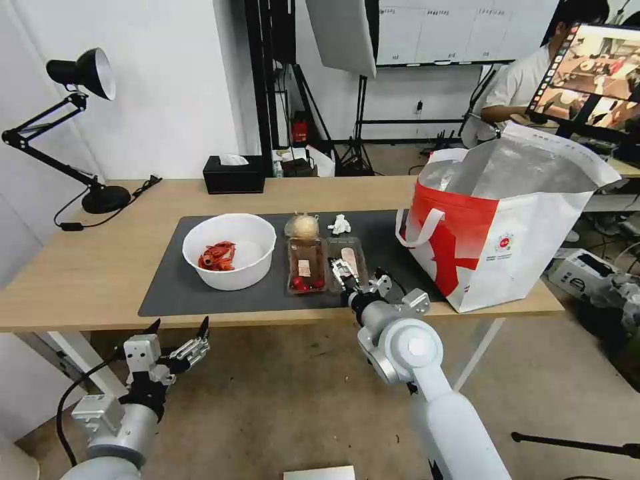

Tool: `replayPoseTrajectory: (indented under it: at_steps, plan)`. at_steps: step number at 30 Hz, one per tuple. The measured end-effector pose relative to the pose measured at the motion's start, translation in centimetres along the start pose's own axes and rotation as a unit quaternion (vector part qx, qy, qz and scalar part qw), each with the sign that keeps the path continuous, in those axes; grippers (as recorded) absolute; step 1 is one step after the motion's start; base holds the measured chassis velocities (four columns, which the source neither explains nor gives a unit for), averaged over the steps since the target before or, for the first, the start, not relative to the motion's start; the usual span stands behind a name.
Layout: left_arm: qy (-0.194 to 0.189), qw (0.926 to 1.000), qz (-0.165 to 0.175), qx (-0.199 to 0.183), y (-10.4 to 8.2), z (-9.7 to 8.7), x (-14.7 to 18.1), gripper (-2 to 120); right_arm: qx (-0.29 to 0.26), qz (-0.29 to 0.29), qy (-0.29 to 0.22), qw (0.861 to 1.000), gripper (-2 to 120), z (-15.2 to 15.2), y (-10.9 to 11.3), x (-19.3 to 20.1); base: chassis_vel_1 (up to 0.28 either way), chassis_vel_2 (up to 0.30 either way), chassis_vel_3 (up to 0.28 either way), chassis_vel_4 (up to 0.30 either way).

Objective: Pick up the trash from the table and place it into the takeout bag.

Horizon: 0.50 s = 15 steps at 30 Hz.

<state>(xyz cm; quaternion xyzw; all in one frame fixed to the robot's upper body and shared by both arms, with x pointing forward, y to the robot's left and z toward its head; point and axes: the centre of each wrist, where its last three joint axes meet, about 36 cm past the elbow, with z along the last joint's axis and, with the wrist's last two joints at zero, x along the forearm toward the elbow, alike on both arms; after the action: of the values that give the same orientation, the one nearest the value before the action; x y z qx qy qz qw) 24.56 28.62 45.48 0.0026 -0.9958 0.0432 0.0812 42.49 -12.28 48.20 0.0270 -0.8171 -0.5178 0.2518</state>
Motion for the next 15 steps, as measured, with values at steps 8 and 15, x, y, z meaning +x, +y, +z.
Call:
replayPoseTrajectory:
  at_steps: [8, 15]
  plan:
    - [-0.001, 1.0, -0.001, -0.001, 0.1, -0.1, 0.2, 100, 0.066, -0.013, -0.033, 0.997, 100, -1.0, -0.1, 0.6, 0.0, 0.0, 0.0, 0.0]
    - [-0.001, 1.0, 0.0, 0.003, -0.2, 0.0, 0.2, 100, 0.097, -0.05, -0.039, 0.993, 100, -1.9, 0.9, 1.3, 0.0, 0.0, 0.0, 0.0]
